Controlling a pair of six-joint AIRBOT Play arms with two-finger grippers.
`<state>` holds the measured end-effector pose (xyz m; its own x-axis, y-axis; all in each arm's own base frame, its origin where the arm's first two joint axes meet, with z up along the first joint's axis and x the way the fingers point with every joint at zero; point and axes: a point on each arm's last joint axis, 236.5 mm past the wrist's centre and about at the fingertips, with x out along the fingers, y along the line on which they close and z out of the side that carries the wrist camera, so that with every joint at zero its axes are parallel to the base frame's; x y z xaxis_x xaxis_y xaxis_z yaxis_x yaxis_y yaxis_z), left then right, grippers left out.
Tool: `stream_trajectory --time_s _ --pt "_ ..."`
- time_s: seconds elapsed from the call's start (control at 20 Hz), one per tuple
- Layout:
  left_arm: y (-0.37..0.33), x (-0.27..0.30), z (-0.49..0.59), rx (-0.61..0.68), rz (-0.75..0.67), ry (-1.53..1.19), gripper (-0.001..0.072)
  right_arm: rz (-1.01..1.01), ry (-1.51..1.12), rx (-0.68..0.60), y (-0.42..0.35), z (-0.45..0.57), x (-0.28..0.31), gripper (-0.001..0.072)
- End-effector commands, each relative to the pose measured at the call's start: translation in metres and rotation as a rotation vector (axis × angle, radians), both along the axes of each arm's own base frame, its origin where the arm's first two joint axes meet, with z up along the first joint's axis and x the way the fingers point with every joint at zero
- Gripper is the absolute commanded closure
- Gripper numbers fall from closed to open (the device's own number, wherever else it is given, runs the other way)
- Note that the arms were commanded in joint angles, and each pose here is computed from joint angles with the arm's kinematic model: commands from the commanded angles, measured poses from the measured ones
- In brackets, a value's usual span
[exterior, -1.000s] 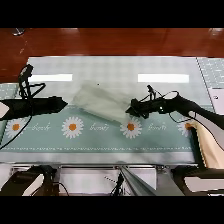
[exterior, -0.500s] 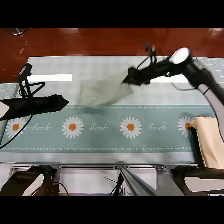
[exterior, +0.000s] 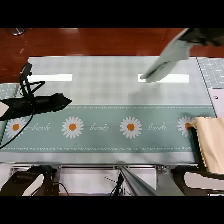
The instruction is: Fold the shirts.
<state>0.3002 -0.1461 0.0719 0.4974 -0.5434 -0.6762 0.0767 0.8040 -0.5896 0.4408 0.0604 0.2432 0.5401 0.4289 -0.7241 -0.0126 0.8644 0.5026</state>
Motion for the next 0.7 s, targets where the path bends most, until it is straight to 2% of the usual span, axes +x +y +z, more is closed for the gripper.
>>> stream_trajectory --time_s 0.0,0.1,0.25,0.45,0.65 --pt "-0.003 0.0 0.002 -0.02 0.001 0.002 0.0683 -0.188 0.123 -0.054 -0.084 0.009 -0.055 0.0692" --pt "-0.003 0.0 0.002 -0.02 0.001 0.002 0.0683 -0.322 0.205 -0.132 -0.136 0.005 -0.094 0.0693" --pt "-0.003 0.0 0.002 -0.02 0.001 0.002 0.0683 -0.537 0.229 -0.166 -0.186 0.007 -0.148 0.0693" --pt "-0.003 0.0 0.002 -0.018 -0.001 0.0 0.0682 -0.797 0.334 -0.213 -0.217 -0.02 -0.243 0.0692" --pt "-0.008 -0.002 0.002 0.005 -0.046 -0.029 0.0683 -1.029 0.471 -0.331 -0.235 -0.046 -0.338 0.0691"
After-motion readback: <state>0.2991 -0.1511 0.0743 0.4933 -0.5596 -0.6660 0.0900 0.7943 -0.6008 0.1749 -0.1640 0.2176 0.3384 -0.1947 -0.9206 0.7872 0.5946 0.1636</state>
